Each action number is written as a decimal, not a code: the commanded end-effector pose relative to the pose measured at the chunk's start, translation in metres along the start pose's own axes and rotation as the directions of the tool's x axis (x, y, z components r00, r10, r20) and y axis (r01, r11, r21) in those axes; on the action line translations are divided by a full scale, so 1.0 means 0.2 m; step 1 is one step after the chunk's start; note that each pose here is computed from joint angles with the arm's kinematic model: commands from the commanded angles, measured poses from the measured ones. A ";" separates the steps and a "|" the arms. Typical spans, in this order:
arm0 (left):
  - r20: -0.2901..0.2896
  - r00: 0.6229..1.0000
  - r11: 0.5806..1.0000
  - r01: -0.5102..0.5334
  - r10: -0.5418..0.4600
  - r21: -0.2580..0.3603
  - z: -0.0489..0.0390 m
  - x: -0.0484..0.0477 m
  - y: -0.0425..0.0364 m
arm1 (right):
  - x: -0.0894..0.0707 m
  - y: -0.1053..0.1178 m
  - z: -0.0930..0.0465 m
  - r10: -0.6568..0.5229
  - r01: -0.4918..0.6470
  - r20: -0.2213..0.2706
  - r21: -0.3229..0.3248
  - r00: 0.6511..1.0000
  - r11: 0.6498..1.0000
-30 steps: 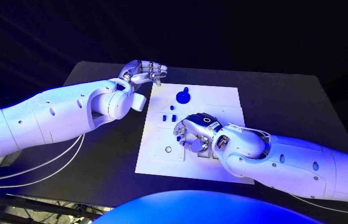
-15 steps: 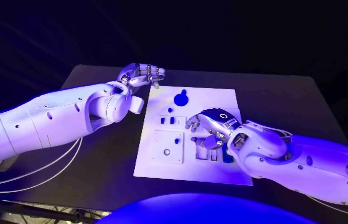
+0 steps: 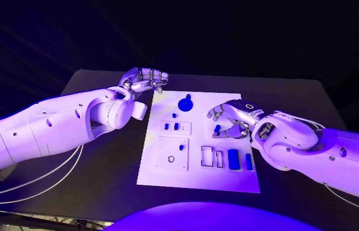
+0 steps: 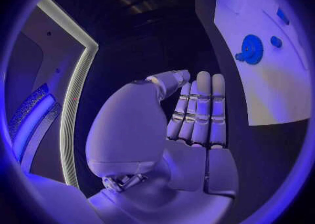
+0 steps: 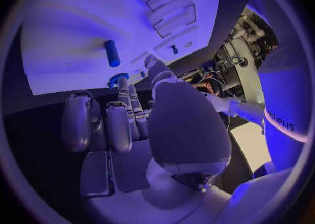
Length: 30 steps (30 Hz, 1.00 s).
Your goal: Assemble the parts on the task board
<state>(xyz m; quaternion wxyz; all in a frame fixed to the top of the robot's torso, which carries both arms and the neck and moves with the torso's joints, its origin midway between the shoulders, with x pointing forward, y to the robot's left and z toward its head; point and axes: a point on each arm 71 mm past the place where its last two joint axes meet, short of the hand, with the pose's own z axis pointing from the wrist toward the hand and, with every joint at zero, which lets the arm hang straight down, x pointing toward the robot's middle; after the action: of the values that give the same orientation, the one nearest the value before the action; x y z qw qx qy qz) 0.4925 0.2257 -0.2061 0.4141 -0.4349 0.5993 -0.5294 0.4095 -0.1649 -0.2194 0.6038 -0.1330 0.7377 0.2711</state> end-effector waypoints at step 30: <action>-0.006 1.000 1.000 0.003 -0.003 0.016 -0.001 -0.001 -0.009 | 0.04 -0.07 0.03 -0.026 0.030 -0.092 0.039 0.995 0.999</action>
<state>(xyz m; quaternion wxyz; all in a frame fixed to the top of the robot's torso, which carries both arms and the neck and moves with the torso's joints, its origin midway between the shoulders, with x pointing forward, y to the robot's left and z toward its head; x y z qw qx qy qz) 0.4926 0.2273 -0.2060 0.4159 -0.4350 0.5979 -0.5295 0.4195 -0.1714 -0.2317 0.5744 -0.1421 0.7698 0.2394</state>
